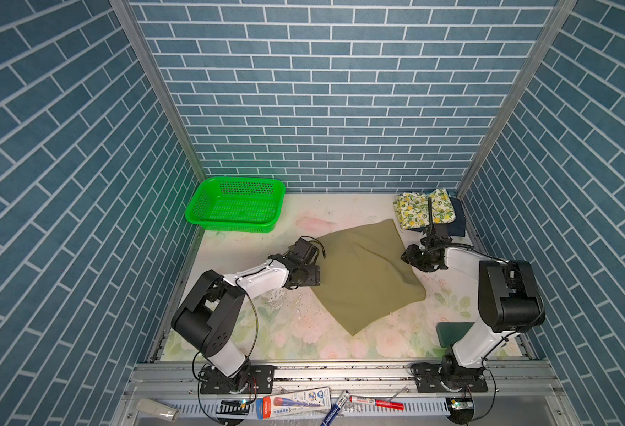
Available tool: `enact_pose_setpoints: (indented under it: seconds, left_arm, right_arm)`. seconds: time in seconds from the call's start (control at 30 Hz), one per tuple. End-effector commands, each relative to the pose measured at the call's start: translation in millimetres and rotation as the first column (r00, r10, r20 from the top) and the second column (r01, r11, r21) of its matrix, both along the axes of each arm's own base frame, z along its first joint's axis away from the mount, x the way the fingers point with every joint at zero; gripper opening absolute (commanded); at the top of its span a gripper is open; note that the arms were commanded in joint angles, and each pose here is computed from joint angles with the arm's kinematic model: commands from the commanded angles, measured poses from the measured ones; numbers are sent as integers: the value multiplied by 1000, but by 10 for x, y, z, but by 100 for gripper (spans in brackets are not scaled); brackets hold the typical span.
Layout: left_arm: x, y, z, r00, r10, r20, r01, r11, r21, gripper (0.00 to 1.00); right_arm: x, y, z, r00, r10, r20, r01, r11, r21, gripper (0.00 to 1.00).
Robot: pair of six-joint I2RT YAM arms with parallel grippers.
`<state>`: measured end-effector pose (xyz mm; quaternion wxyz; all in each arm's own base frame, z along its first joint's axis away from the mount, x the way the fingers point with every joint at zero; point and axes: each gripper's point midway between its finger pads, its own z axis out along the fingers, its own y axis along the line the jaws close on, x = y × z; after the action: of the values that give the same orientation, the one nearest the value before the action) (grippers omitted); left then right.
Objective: Fold and stack skirts
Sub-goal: Fold the skirt at the center of the table.
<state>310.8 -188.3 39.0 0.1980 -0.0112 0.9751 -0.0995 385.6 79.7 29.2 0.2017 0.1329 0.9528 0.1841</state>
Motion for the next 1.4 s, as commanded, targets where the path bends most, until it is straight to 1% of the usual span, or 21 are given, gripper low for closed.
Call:
enact_pose_setpoints:
  seconds: [0.0,0.1,0.33,0.43,0.63,0.9,1.1,1.17,1.27,1.37]
  left_arm:
    - [23,85,-64,999,28,-23,-29,999,-20,79]
    - [45,110,-74,999,44,-21,-44,999,-30,80]
    - [49,128,-153,998,57,-36,-58,998,-31,80]
    - [48,146,-186,997,63,-43,-64,997,-32,80]
    - [54,169,-220,997,69,-43,-70,997,-28,80]
    - [73,164,-284,996,74,-42,-75,997,-35,80]
    - [83,169,-344,995,87,-44,-89,995,-47,80]
    - [80,170,-349,995,91,-45,-93,994,-57,79]
    - [71,171,-339,992,114,-54,-119,986,-115,79]
    - [58,202,-310,986,153,-58,-161,969,-188,79]
  right_arm:
    - [170,107,20,997,62,36,-62,998,14,27]
    - [254,102,81,995,68,67,-68,998,-2,0]
    - [430,106,576,980,89,177,-81,995,-52,0]
    - [431,155,749,972,117,203,-98,990,-102,0]
    - [291,407,927,956,192,222,-155,972,-175,0]
    - [2,870,1205,932,282,228,-217,938,-272,0]
    - [-266,1357,1344,920,308,244,-248,936,-249,0]
    - [-345,1576,1364,916,310,257,-258,942,-216,0]
    - [-443,1867,1380,916,298,268,-257,950,-177,0]
    - [-530,2176,1374,916,289,279,-261,956,-135,0]
